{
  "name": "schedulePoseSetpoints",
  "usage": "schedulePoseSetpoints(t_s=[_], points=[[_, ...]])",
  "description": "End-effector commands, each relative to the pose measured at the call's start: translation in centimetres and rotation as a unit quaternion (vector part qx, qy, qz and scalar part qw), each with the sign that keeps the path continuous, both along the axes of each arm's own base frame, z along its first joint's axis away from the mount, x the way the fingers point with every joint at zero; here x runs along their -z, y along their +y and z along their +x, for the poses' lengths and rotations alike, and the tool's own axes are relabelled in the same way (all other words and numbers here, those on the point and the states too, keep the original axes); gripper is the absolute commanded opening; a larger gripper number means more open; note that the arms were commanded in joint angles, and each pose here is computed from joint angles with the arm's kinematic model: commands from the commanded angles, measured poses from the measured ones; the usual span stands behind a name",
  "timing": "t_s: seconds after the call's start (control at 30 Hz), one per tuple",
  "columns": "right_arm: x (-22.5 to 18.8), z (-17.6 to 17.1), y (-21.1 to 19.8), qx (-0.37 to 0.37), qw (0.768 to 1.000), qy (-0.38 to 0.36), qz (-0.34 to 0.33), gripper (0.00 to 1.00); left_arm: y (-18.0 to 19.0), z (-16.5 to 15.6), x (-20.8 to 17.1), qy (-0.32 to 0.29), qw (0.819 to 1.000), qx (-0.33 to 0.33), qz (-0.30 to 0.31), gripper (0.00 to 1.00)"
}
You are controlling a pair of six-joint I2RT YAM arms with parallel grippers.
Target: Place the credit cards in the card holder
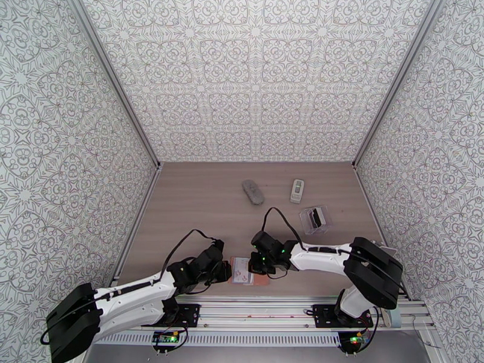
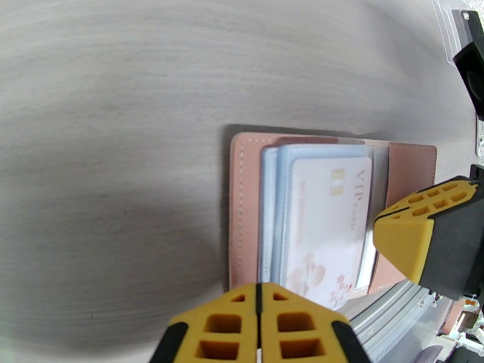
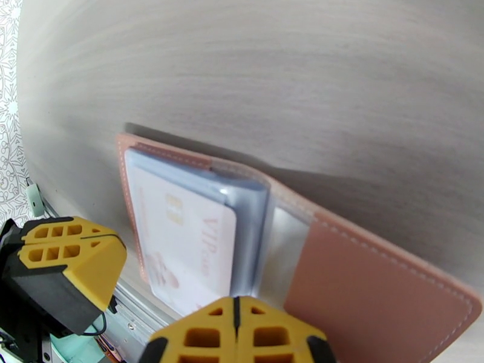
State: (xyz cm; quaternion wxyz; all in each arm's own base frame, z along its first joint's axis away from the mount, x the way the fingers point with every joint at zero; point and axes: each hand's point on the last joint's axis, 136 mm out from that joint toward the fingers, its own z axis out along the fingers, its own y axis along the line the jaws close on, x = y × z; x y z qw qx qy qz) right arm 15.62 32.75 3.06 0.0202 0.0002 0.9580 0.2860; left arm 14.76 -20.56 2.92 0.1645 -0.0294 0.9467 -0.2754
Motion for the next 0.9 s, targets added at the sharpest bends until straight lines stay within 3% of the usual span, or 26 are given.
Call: schedulePoseSetpoints(t_s=[0.0,0.87], points=[[-0.5,0.2,1.2,-0.007,1.0,-0.005,0.016,0.03,0.2,0.0,0.0,0.004,1.0,0.0,0.003,0.09],[-0.1,0.0,-0.1,0.001,1.0,-0.006,-0.005,0.0,-0.4,-0.4,1.6,0.023,1.0,0.01,0.01,0.09]])
